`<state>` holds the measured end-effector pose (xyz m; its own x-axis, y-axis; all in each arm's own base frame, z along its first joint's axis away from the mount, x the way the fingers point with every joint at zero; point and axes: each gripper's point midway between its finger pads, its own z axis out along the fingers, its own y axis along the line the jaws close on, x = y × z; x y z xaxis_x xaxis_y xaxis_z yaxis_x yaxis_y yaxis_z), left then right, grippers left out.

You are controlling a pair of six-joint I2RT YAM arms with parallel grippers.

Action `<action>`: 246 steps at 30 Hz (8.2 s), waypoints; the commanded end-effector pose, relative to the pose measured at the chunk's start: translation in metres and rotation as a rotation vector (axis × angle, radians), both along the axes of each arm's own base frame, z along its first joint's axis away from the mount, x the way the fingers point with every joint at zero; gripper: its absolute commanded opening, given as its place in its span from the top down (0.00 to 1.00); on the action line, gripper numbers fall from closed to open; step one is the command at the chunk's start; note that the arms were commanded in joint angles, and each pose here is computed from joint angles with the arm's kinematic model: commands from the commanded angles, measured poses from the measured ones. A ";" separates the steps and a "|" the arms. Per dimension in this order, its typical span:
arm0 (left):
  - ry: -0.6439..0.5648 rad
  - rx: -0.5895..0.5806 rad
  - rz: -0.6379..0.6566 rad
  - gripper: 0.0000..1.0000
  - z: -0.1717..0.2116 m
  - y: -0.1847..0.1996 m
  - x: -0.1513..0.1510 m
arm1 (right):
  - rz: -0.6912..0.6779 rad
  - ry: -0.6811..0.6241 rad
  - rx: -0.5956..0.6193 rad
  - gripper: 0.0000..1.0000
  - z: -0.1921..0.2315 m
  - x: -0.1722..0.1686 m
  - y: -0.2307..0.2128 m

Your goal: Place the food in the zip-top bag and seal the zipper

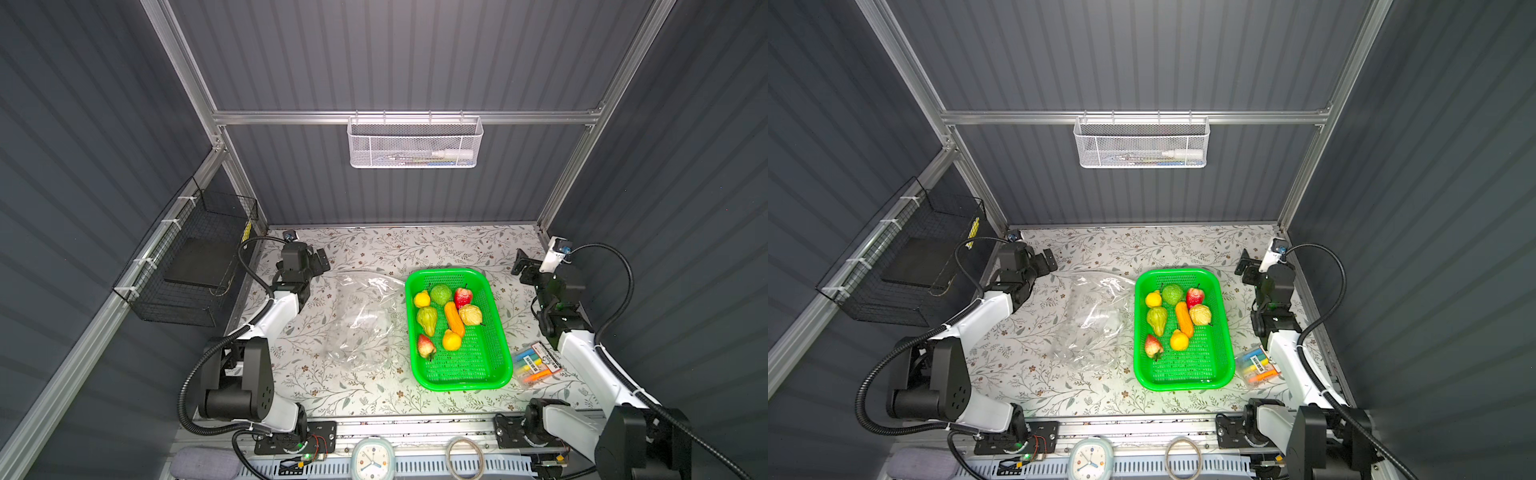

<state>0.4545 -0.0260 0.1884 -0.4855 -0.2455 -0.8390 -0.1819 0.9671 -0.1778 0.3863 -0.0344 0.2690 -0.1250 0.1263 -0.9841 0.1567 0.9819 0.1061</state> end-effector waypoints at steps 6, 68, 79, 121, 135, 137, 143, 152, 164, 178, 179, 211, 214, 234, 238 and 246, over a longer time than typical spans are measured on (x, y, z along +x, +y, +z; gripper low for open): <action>0.415 -0.236 -0.165 0.01 -0.048 -0.131 -0.089 | 0.093 0.270 0.165 0.01 -0.019 -0.011 0.039; 0.540 0.055 0.180 0.01 -0.075 0.032 -0.067 | 0.505 0.968 0.037 0.33 -0.122 -0.034 0.337; 0.462 -0.142 0.008 0.01 -0.032 -0.039 -0.076 | 0.480 1.029 0.035 0.46 -0.159 -0.032 0.349; 0.568 0.042 -0.115 0.05 -0.073 -0.170 -0.042 | 0.451 0.698 0.068 0.01 -0.061 0.036 0.275; 0.660 0.106 -0.132 0.35 -0.118 -0.182 -0.042 | 0.358 0.693 0.060 0.01 -0.065 -0.018 0.208; 0.653 0.101 -0.135 0.45 -0.115 -0.183 -0.042 | 0.375 0.704 0.078 0.01 -0.067 -0.021 0.211; 0.584 0.070 -0.152 0.88 -0.084 -0.185 -0.040 | 0.474 0.708 0.141 0.01 -0.065 -0.023 0.232; 0.453 -0.076 -0.269 1.00 -0.021 -0.205 -0.045 | 0.679 0.688 0.238 0.06 -0.046 -0.030 0.277; 0.336 -0.250 -0.405 1.00 0.023 -0.229 -0.061 | 0.883 0.686 0.424 0.24 -0.013 -0.048 0.336; 0.348 -0.304 -0.459 1.00 0.023 -0.249 -0.077 | 0.740 0.799 0.403 0.61 -0.057 -0.030 0.346; 0.347 -0.299 -0.456 1.00 0.023 -0.248 -0.078 | 0.727 0.805 0.391 0.64 -0.061 -0.030 0.344; 0.349 -0.339 -0.381 1.00 0.005 -0.234 -0.092 | 0.777 0.788 0.357 0.33 -0.074 -0.034 0.356; 0.347 -0.344 -0.389 1.00 0.006 -0.236 -0.092 | 0.773 0.814 0.350 0.36 -0.086 -0.032 0.361; 0.318 -0.328 -0.331 1.00 0.006 -0.205 -0.116 | 0.616 0.838 0.248 0.98 -0.131 -0.022 0.330; 0.327 -0.375 -0.348 1.00 0.005 -0.209 -0.123 | 0.647 0.851 0.257 0.98 -0.131 -0.030 0.335; 0.354 -0.346 -0.351 1.00 -0.008 -0.205 -0.129 | 0.694 0.788 0.274 0.51 -0.101 -0.044 0.333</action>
